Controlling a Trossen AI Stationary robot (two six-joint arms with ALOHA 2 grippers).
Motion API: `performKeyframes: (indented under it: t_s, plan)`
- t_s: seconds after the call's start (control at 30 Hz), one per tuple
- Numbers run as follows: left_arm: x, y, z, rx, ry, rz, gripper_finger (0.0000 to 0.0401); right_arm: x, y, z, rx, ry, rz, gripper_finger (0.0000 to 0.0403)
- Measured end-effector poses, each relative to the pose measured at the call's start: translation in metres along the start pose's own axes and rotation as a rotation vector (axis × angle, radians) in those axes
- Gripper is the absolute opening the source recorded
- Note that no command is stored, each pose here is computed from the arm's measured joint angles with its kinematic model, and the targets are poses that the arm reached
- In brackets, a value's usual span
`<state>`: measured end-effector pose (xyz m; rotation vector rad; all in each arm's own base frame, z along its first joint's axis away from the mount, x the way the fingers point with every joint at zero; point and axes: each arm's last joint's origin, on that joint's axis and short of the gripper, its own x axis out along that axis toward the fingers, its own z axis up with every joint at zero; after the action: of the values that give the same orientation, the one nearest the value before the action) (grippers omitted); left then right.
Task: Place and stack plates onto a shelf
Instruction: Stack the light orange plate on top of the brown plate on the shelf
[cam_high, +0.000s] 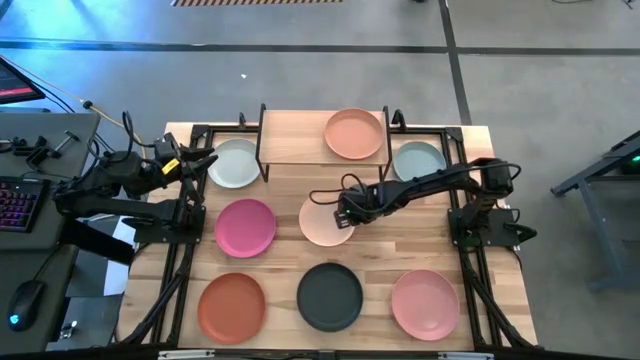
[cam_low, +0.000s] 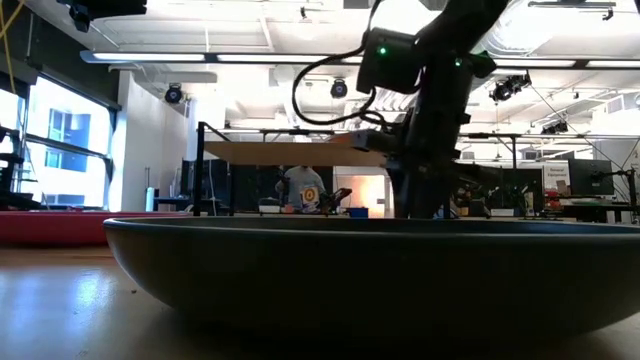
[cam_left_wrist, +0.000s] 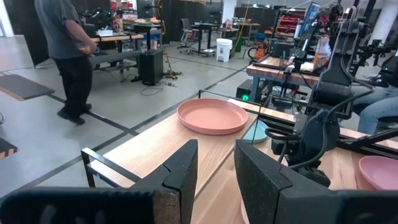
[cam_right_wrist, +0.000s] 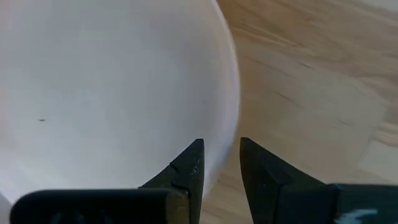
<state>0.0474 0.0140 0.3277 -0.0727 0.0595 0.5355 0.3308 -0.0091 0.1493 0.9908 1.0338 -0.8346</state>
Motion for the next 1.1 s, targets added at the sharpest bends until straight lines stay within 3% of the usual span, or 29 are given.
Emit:
performKeyframes:
  t_s: [0.3, 0.53, 0.87, 1.1]
  plan:
    - [0.0, 0.0, 0.0, 0.001, 0.002, 0.0, 0.0096, 0.011, 0.0, -0.001, 0.028, 0.018, -0.011, 0.0077]
    - [0.0, 0.0, -0.002, 0.011, 0.018, 0.002, 0.0096, 0.01, 0.001, -0.001, 0.041, 0.02, -0.007, 0.0007]
    - [0.0, 0.0, -0.002, 0.013, 0.021, 0.002, 0.0096, 0.006, 0.003, -0.003, 0.046, 0.065, 0.027, 0.0001]
    - [0.0, 0.0, -0.002, 0.013, 0.02, 0.002, 0.0096, -0.017, 0.006, 0.0, 0.047, -0.007, 0.086, 0.0]
